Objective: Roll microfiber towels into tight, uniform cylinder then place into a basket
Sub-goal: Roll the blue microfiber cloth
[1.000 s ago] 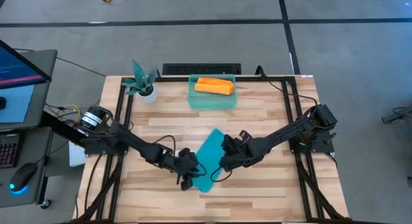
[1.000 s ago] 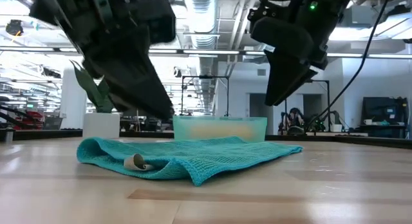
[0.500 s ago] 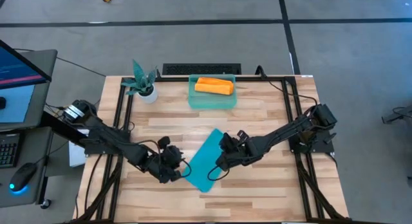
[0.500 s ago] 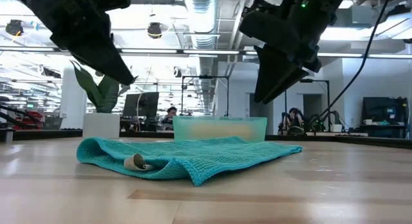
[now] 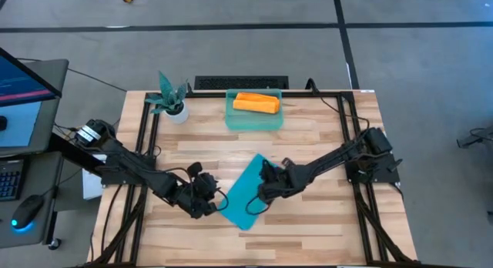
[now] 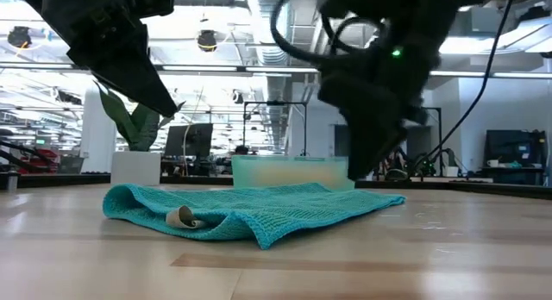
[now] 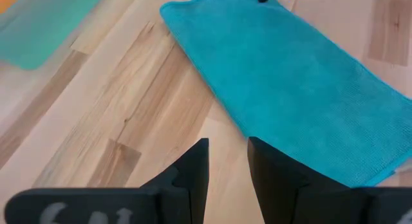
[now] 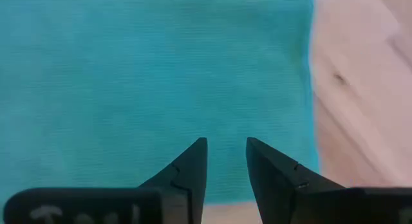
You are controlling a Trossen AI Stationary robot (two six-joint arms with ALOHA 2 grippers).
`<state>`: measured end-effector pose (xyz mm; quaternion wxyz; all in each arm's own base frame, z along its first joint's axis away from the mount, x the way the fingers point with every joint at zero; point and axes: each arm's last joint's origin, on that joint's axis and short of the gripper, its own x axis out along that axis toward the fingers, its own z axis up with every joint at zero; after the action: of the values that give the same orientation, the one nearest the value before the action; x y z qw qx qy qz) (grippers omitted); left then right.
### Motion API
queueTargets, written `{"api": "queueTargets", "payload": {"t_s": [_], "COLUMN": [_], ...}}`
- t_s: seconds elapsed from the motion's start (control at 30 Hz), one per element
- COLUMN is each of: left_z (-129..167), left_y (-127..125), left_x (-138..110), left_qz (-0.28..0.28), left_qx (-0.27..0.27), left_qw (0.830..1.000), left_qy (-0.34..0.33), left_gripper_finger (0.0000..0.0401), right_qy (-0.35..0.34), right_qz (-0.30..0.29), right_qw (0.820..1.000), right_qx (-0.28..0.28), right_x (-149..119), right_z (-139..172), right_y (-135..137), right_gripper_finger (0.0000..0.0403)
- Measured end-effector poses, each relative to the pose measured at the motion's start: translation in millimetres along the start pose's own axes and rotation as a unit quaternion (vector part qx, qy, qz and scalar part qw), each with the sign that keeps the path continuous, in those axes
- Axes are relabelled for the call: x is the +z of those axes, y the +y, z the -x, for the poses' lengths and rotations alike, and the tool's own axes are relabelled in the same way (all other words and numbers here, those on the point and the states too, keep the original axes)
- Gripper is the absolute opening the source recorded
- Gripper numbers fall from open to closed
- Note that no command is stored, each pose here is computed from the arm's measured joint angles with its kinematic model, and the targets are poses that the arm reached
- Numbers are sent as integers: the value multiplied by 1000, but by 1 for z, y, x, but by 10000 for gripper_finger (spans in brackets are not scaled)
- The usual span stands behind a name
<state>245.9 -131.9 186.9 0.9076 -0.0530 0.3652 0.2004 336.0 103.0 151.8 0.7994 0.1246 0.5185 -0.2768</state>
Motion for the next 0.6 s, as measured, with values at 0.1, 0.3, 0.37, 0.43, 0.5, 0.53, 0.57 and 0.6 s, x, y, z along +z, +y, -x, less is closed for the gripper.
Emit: {"api": "queueTargets", "payload": {"t_s": [0.1, 0.3, 0.37, 0.43, 0.5, 0.53, 0.57, 0.6], "left_z": [-1, -2, -2, -2, -2, -2, -2, -2], "left_y": [1, 3, 3, 3, 2, 3, 3, 3], "left_x": [-3, -3, -3, -3, -2, -2, -2, -1], "left_qz": [-3, -1, 0, 0, 2, 4, 5, 5], "left_qx": [3, 8, 8, 7, 6, 6, 6, 6], "left_qw": [1000, 1000, 1000, 1000, 1000, 1000, 1000, 1000], "left_qy": [3, 7, 7, 7, 5, 4, 4, 4], "left_gripper_finger": [100, 100, 100, 100, 100, 100, 100, 100], "right_qy": [9, 48, 49, 50, 50, 49, 38, 23], "right_qz": [-16, -44, -54, -68, -74, -78, -85, -90], "right_qw": [1000, 998, 997, 996, 996, 996, 996, 995], "right_qx": [21, 28, 25, 17, 0, -8, -13, -21], "right_x": [7, 7, 8, 10, 11, 13, 16, 20], "right_z": [-6, -17, -18, -23, -29, -32, -38, -43], "right_y": [4, -1, -3, -5, -10, -13, -14, -15], "right_gripper_finger": [123, 108, 105, 102, 100, 100, 99, 99]}}
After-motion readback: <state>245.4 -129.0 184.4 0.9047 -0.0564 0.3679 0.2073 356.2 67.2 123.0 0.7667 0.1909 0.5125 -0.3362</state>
